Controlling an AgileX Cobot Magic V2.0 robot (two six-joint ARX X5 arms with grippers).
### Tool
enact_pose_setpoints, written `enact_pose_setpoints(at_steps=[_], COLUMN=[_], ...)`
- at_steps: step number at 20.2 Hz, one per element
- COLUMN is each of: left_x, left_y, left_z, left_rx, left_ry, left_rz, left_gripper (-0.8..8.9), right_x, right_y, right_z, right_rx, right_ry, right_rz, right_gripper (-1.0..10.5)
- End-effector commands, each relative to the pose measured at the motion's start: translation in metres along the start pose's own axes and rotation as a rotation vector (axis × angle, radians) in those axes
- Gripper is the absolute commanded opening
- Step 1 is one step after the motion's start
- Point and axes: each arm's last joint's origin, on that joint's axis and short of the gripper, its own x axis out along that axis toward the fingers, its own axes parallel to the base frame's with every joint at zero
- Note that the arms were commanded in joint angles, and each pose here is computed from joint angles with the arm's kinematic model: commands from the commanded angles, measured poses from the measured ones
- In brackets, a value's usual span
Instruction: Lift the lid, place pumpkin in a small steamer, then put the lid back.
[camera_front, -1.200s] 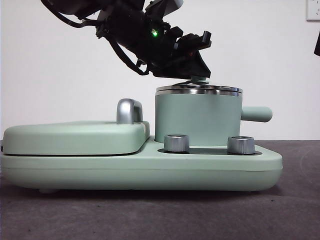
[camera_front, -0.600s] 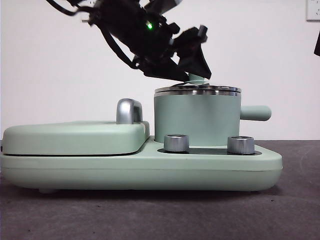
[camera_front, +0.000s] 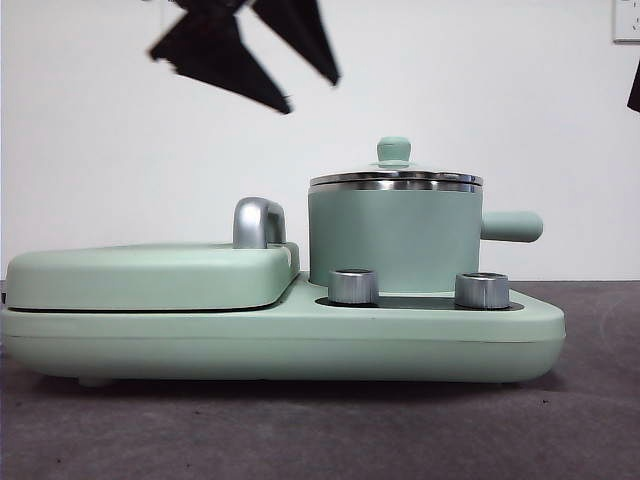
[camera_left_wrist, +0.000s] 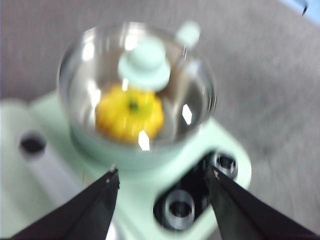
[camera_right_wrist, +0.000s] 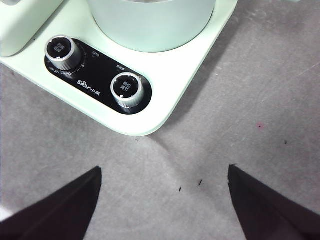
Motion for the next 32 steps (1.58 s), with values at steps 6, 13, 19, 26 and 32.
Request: enact_pose_setpoints(at_steps=[6,13,19,26,32], left_x=[-0.047,-0.096,-0.137,-0.153,-0.154], left_y=[0.001,0.002,0.0,-0.002,-0.003], left_z=[-0.045,-0.103,-0.123,-0.124,-0.125], left_rx=[-0.047,-0.091,-0.05,-0.022,-0.022], left_ry=[0.111,0.136,0.092,-0.006,-0.009], left_rz=[0.088,0.195,0.281,0.27,0.269], left_gripper=[2.89,2.89,2.89,0.07,0.07], right_x=[0.001,0.001,-0.001,-0.004,-0.004], right_y=[0.001,0.001,0.002,0.003,0.002], right_z=[0.006,0.006,0.003,0.002,0.002], right_rx=[0.005,0.005,0.004,0.002,0.003], right_ry=[-0.045,-0.046,-0.028,-0.043,-0.043], right_rz=[0.005,0.005,0.031,0.057,0.057], right_gripper=[3.9,3.9,3.9,0.1,0.1])
